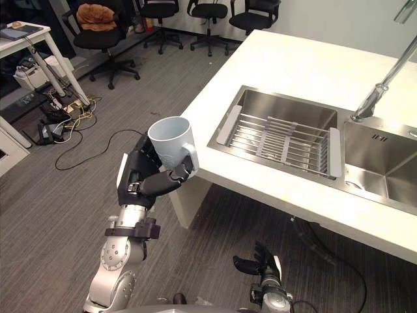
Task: Walk over to the sink, pick up the cup, carry it to the dishwasher, place the cup inside the dishwasher, then close the dishwasher door
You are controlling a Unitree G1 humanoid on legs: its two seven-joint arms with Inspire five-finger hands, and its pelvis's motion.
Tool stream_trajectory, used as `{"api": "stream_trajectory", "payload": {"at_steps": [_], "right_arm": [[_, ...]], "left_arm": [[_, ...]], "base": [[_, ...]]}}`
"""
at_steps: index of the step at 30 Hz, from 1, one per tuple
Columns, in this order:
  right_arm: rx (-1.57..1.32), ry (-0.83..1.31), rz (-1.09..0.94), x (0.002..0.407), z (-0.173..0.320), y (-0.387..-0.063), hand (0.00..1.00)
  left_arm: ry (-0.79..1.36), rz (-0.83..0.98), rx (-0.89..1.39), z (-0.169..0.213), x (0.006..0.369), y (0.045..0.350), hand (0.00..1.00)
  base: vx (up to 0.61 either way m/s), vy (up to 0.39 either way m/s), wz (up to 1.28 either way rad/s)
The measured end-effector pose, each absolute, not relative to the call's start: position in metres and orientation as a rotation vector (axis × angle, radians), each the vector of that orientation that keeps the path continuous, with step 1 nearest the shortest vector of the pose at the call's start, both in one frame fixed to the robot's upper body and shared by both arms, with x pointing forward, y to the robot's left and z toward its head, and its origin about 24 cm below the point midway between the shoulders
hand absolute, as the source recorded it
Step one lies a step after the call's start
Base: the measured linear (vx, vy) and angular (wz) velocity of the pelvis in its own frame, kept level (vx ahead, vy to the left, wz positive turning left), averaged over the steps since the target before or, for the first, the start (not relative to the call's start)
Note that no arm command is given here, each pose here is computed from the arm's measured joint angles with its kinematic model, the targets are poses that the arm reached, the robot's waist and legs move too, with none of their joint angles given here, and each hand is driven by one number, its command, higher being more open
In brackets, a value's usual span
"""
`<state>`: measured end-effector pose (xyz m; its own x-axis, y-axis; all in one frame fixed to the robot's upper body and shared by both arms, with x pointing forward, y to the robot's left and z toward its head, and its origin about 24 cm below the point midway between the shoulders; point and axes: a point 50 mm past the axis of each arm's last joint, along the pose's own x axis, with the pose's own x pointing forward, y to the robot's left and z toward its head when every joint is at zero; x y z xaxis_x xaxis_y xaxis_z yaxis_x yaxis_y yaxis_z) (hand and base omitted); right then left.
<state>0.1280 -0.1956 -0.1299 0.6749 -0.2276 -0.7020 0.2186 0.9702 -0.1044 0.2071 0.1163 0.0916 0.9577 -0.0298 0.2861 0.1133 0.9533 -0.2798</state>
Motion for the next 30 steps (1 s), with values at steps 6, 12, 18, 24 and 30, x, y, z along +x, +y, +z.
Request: {"api": "stream_trajectory", "payload": {"at_steps": [6,12,18,24,30], "right_arm": [[-0.026,0.759,-0.155,0.130,-0.126,-0.173,0.90],[-0.016,0.675,-0.094,0.144,-0.112,-0.157,0.90],[-0.020,0.641,-0.085,0.148,-0.107,-0.152,0.90],[-0.013,0.628,-0.091,0.152,-0.105,-0.148,0.90],[-0.046,0.633,-0.070,0.160,-0.107,-0.147,0.90]], "left_arm": [[-0.273,-0.039,-0.282,0.089,0.205,0.123,0.30],[-0.243,-0.014,-0.342,0.084,0.198,0.116,0.30],[-0.238,-0.022,-0.382,0.084,0.197,0.112,0.30],[-0.239,-0.056,-0.381,0.084,0.197,0.108,0.30],[-0.159,-0.082,-0.338,0.066,0.198,0.107,0.30]], "base": [[0.09,-0.019,0.97],[0.19,-0.164,1.06],[0.09,-0.076,0.78],[0.00,0.052,0.94],[0.05,0.136,0.25]]}}
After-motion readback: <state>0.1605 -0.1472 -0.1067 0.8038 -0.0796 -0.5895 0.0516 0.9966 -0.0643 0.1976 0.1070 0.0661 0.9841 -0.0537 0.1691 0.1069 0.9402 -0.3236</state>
